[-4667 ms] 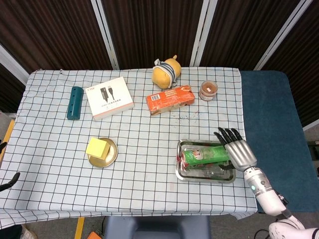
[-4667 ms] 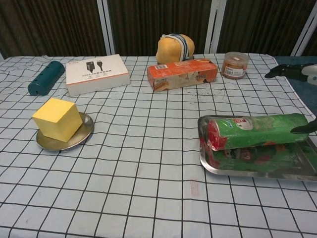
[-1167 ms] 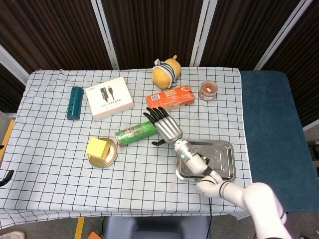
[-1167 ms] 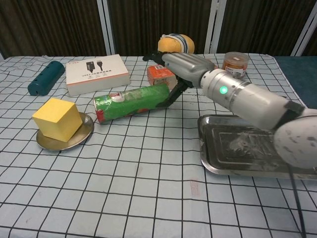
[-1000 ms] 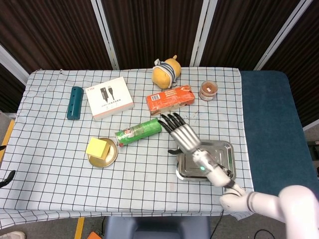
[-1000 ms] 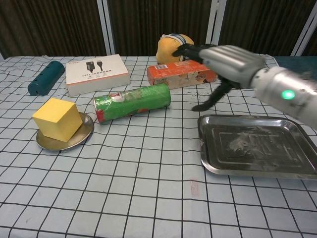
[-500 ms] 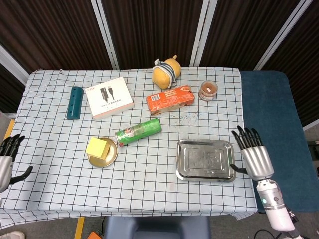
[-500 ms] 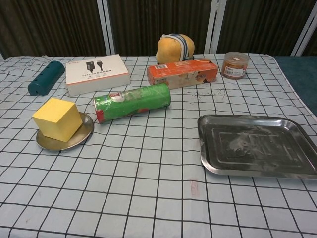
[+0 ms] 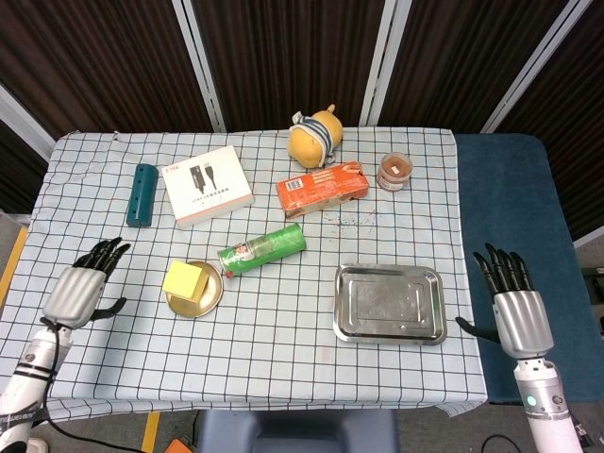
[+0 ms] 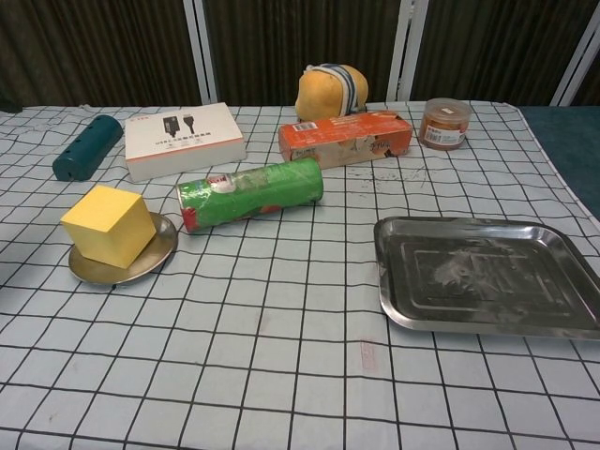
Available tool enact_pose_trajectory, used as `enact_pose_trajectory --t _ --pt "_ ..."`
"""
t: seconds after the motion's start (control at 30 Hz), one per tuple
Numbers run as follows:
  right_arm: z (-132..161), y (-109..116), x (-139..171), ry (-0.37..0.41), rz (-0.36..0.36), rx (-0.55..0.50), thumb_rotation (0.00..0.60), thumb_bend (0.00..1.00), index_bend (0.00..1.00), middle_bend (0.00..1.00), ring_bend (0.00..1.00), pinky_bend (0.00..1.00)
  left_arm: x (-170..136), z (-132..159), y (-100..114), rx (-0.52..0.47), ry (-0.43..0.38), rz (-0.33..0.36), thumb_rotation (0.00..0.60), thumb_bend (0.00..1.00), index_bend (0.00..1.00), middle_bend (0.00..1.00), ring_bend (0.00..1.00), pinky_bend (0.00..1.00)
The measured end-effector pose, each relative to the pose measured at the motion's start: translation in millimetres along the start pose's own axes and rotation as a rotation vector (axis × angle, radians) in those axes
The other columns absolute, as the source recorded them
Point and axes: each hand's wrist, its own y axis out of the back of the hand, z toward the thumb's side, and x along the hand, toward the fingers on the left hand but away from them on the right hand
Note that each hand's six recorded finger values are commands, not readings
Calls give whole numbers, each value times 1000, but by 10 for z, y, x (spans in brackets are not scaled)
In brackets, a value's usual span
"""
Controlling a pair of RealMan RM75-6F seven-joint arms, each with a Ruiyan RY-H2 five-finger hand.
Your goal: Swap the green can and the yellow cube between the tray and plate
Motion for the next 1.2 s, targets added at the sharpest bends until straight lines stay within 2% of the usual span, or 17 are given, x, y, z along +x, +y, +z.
enact_pose_trajectory --t 0.13,0.43,0.57,0.97,1.2 --pt "64 78 80 50 -16 -54 600 76 0 0 0 0 194 142 -159 0 -23 -49 600 305 0 0 0 214" --pt "80 87 125 75 -9 -75 600 76 0 0 0 0 463 386 -322 31 -66 -92 600 306 0 0 0 209" --pt "78 87 126 79 -2 -84 600 76 0 0 0 0 498 433 -366 58 -81 -117 600 307 0 0 0 209" --pt "93 57 118 90 12 -94 600 76 0 0 0 0 521 482 -500 49 -86 -155 600 306 0 0 0 210" --pt "98 48 110 95 21 -107 600 76 0 0 0 0 605 445 -656 42 -74 -187 600 307 0 0 0 213"
